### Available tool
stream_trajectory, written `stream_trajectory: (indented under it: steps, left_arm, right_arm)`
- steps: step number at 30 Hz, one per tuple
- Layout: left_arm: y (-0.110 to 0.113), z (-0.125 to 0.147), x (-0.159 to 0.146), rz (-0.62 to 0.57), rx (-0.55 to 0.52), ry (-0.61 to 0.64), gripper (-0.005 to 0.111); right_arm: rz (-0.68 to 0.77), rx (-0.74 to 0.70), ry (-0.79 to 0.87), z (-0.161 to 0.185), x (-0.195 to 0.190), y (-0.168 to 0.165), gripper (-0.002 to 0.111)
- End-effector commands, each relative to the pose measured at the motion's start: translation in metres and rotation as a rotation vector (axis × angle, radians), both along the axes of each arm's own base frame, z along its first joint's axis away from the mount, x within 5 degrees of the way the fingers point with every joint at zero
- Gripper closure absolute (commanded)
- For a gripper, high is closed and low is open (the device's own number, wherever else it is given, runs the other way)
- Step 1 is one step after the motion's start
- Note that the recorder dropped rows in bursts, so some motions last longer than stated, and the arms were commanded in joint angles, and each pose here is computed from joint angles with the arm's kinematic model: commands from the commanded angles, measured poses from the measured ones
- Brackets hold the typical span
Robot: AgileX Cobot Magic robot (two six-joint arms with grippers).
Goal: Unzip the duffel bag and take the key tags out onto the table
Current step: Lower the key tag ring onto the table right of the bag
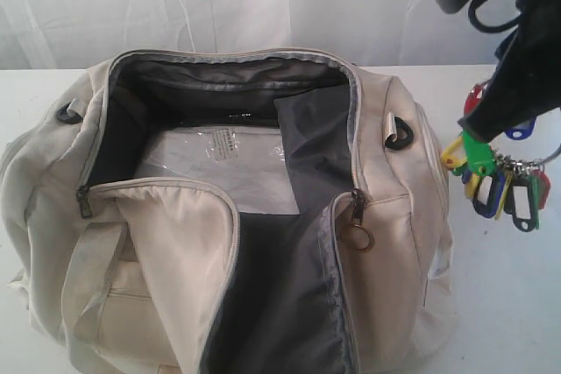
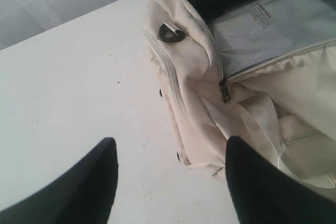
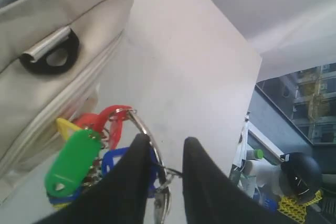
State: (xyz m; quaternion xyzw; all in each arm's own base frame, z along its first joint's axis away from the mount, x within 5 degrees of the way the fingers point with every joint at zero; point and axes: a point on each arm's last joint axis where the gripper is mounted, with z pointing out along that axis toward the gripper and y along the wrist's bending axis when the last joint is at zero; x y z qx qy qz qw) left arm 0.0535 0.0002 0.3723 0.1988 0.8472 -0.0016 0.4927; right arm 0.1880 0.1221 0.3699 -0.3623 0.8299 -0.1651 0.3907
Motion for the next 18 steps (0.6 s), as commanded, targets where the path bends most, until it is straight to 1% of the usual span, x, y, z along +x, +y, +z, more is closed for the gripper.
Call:
stream_trajectory:
  steps: [1,10,18]
  left_arm:
    - [0.002,-0.002,-0.002,0.011,0.003,0.019,0.044]
    - [0.002,-0.002,-0.003,0.011,0.003,0.023,0.044]
    - [0.002,-0.002,-0.003,0.011,0.003,0.023,0.044]
  right_arm:
    - [0.009,0.005,-0.003,-0.014,0.0,0.0,0.108]
    - [0.021,0.054,0.022,-0.051,0.007,0.012,0.108]
    - [-0.004,-0.012,0.063,-0.087,0.023,0.026,0.108]
